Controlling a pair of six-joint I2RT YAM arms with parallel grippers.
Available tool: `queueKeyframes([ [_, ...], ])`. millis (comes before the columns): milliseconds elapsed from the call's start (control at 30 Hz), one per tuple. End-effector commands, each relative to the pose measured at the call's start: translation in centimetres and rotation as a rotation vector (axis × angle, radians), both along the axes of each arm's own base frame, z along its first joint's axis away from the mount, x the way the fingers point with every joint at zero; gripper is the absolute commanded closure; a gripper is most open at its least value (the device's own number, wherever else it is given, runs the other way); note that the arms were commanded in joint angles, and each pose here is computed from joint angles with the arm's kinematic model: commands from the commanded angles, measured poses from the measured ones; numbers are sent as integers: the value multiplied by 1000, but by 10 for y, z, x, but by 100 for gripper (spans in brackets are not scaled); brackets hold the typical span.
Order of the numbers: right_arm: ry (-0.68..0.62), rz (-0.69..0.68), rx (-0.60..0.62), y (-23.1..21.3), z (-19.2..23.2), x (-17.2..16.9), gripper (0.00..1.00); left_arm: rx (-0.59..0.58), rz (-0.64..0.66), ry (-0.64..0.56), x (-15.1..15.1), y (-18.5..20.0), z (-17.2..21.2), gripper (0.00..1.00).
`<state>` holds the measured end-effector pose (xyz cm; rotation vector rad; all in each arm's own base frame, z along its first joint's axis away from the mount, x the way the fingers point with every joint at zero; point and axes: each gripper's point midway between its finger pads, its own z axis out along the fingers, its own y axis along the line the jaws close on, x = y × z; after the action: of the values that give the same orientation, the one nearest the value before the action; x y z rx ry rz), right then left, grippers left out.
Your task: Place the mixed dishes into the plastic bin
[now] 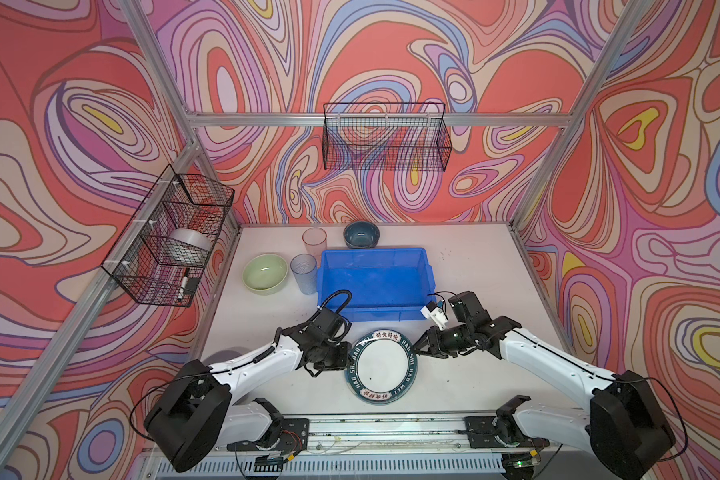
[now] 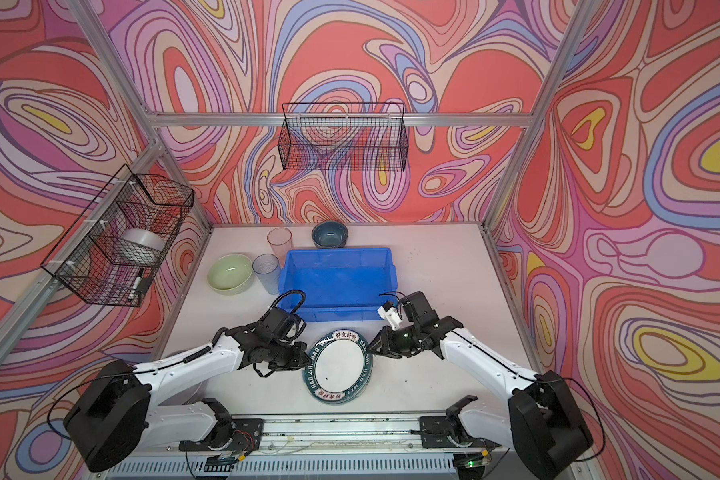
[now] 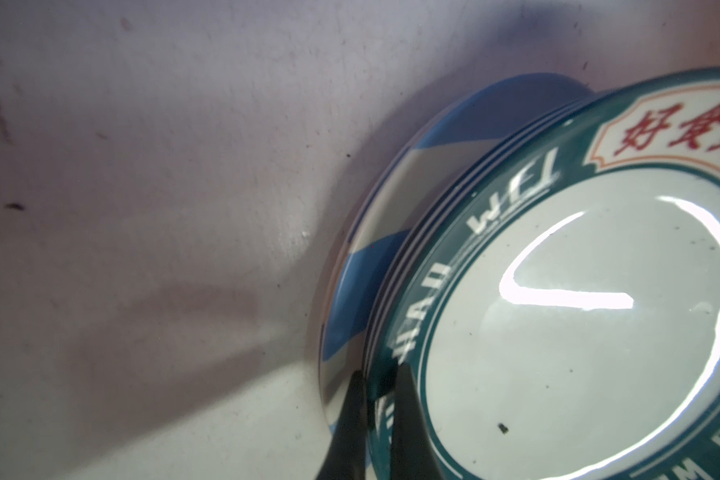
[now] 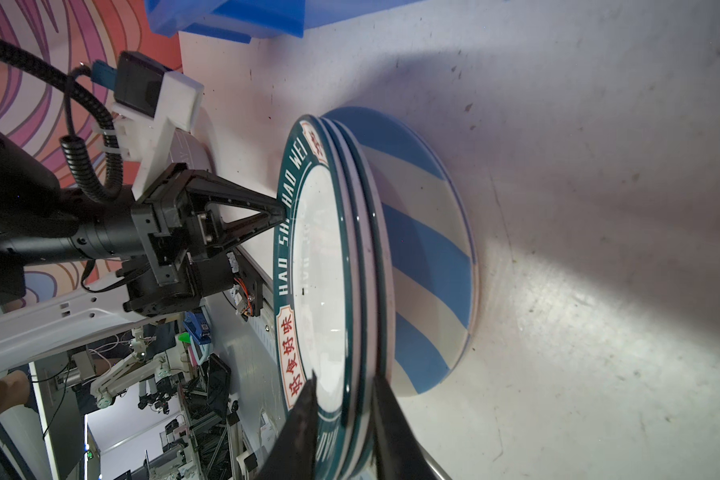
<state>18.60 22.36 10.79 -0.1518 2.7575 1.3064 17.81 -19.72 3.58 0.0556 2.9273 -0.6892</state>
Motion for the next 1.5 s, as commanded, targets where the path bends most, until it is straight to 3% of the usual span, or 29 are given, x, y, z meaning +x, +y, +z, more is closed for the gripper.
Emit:
queueKeyframes([
  [0,-16,24,3,2,7,-2,75,118,-3,80,-19,21,-22,100],
  [300,-24,24,-53,-4,8,-1,75,121,-6,75,-17,22,-21,100],
  [1467,-17,22,10,2,22,-3,76,118,-7,75,-17,21,-22,100],
])
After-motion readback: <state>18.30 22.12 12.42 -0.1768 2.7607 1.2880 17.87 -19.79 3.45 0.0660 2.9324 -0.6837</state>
